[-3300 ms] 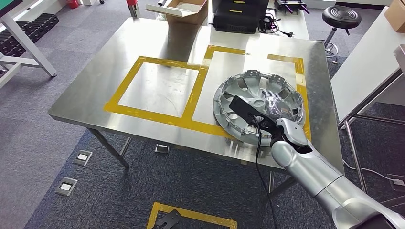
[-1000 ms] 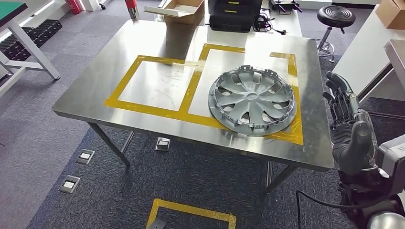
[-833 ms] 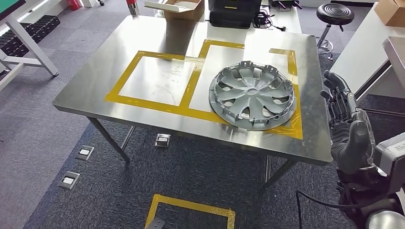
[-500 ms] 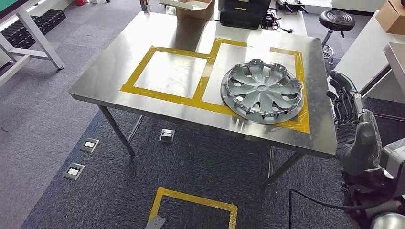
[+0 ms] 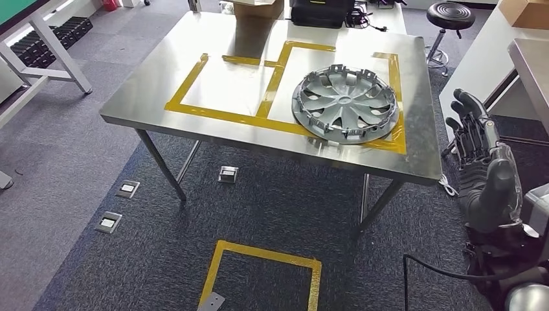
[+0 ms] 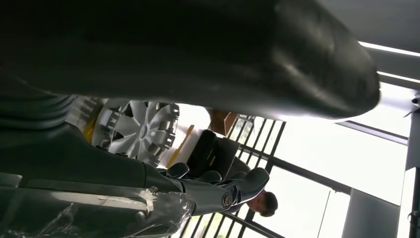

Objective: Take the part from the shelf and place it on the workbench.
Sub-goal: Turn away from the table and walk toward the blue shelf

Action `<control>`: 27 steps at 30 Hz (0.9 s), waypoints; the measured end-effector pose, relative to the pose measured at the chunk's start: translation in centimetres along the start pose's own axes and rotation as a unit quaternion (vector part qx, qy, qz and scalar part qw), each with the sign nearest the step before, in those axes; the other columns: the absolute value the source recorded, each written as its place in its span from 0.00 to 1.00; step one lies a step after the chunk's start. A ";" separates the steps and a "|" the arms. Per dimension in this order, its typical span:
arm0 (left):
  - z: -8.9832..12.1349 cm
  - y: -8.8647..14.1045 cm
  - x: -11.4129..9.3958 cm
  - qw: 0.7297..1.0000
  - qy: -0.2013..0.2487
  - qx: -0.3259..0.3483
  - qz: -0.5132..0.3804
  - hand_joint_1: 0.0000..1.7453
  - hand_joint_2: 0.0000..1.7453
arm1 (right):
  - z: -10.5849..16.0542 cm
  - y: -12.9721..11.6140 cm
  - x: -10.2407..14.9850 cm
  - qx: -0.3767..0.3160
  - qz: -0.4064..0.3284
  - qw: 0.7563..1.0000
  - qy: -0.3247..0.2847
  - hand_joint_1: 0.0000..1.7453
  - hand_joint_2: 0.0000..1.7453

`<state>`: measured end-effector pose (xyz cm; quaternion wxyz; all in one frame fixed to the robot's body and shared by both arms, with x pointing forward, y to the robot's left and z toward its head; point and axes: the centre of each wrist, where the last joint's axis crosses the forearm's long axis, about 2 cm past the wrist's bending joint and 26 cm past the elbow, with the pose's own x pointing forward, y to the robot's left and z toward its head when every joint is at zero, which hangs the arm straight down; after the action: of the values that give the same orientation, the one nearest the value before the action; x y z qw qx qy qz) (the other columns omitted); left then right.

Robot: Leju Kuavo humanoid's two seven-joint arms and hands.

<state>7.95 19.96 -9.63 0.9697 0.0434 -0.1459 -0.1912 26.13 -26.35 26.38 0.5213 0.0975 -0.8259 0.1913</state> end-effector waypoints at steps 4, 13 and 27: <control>0.0 0.1 0.0 1.000 0.001 0.001 0.002 0.00 0.00 | 0.0 0.0 -0.2 0.000 -0.002 1.000 0.004 0.00 0.00; 0.0 0.1 0.0 1.000 0.001 0.003 0.006 0.00 0.00 | 0.2 0.0 -0.4 -0.001 -0.005 1.000 0.006 0.00 0.00; 0.1 -0.2 -0.5 1.000 0.002 0.002 0.006 0.00 0.00 | 0.4 0.0 -0.6 -0.002 -0.007 1.000 0.009 0.00 0.00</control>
<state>7.42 19.99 -9.73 0.9709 0.0451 -0.1451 -0.1849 26.06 -26.52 25.65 0.5302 0.1006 -0.8209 0.1870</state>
